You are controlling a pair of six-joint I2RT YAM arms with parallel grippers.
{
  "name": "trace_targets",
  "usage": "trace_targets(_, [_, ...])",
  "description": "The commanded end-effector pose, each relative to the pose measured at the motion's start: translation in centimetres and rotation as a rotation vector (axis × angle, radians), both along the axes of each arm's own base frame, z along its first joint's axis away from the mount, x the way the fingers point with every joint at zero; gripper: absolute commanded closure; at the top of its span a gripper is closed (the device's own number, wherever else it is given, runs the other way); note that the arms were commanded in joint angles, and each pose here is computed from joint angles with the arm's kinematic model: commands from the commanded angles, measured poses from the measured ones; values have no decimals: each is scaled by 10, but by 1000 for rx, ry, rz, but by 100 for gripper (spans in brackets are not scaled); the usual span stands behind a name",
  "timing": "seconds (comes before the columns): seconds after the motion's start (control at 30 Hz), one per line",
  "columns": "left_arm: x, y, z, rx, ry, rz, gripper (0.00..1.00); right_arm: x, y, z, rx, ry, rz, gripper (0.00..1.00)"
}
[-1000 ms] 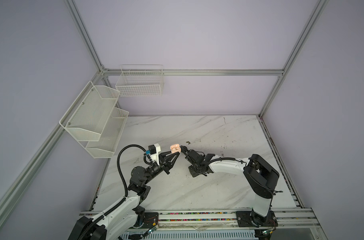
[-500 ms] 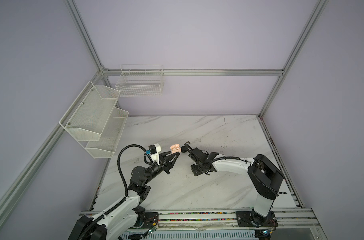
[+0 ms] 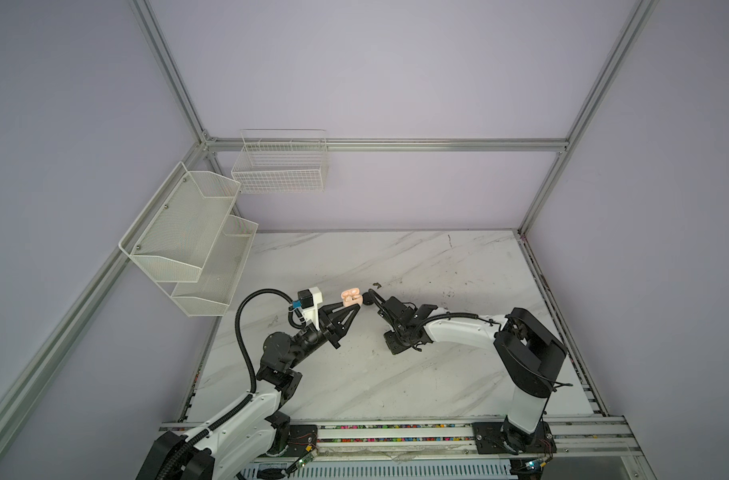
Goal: Insert wireless bluetooth earbuds into charging case
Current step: Pick up the wireless bluetooth earbud from the center of the table.
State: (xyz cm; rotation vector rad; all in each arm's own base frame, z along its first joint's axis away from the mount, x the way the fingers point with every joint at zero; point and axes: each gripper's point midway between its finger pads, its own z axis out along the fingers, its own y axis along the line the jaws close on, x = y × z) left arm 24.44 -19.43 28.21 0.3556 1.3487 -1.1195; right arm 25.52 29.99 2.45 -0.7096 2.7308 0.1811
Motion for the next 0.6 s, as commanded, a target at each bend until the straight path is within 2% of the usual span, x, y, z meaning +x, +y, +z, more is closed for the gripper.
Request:
trace_targets(0.0, [-4,1,12,-22,-38,4,100,4,-1,-7,-29,-3,2,72])
trace_targets(0.33, [-3,2,11,-19,-34,6,100,0,-3,-11,-26,10,0,79])
trace_targets(0.57, [-1,1,11,-17,-33,7,100,10,-3,7,5,-43,-23,80])
